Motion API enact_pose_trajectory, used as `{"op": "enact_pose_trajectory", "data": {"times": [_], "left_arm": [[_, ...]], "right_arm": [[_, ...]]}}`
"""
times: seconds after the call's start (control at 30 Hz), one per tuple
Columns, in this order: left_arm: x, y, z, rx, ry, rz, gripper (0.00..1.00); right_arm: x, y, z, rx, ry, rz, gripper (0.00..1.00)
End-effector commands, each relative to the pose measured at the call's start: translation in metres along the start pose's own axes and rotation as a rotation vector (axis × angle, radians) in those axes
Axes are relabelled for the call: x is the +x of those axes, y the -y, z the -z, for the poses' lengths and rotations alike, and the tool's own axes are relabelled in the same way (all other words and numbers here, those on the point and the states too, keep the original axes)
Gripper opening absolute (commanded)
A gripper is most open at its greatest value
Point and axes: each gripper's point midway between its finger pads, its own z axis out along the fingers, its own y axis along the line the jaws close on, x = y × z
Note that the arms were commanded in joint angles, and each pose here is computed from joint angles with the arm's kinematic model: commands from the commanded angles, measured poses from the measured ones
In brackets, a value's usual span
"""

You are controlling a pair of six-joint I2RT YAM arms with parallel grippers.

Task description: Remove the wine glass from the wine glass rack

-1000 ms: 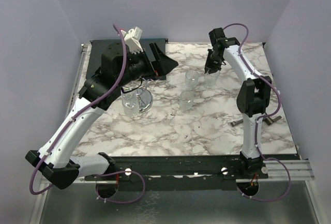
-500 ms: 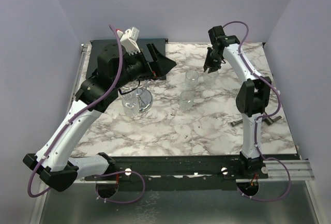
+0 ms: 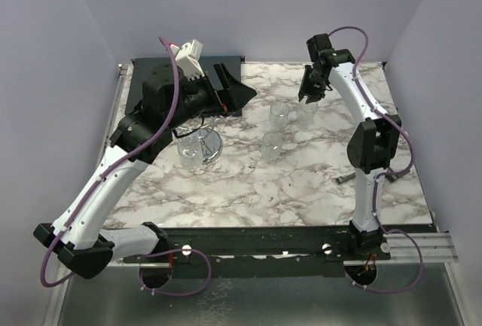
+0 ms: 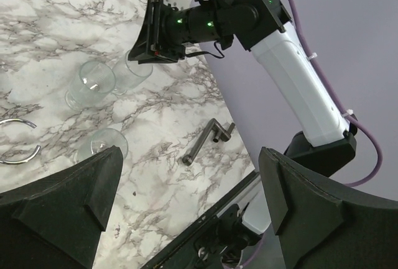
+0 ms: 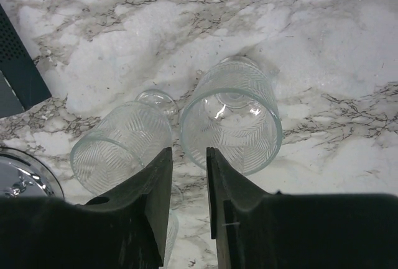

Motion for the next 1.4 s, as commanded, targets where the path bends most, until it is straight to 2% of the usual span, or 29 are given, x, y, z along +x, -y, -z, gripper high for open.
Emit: {"op": "enact_pose_trajectory", "data": {"times": [0.0, 0.17, 0.4, 0.57, 0.93, 1.1, 1.37], "left_arm": [[-0.007, -0.006, 0.004, -0.038, 0.046, 0.0, 0.99], [-0.01, -0.017, 0.017, -0.108, 0.072, -0.001, 0.99], [-0.017, -0.049, 0.055, -0.304, 0.146, 0.029, 0.99], [-0.006, -0.079, 0.093, -0.46, 0.161, 0.053, 0.98], [0.036, -0.121, 0.155, -0.639, 0.154, 0.206, 0.95], [0.059, -0.131, 0.165, -0.647, 0.155, 0.329, 0.9], [0.088, -0.131, 0.137, -0.503, 0.197, 0.635, 0.79]], "right_arm": [[-0.006, -0.001, 0.035, -0.006, 0.057, -0.005, 0.34], [-0.012, -0.004, 0.073, -0.055, 0.125, -0.014, 0.38], [0.004, -0.039, 0.126, -0.276, 0.185, 0.009, 0.54], [0.039, -0.085, 0.16, -0.461, 0.206, 0.037, 0.61], [0.135, -0.155, 0.203, -0.79, 0.116, -0.001, 0.61], [0.148, -0.161, 0.209, -0.845, 0.118, -0.045, 0.62], [0.144, -0.153, 0.208, -0.846, 0.171, -0.105, 0.63]]}}
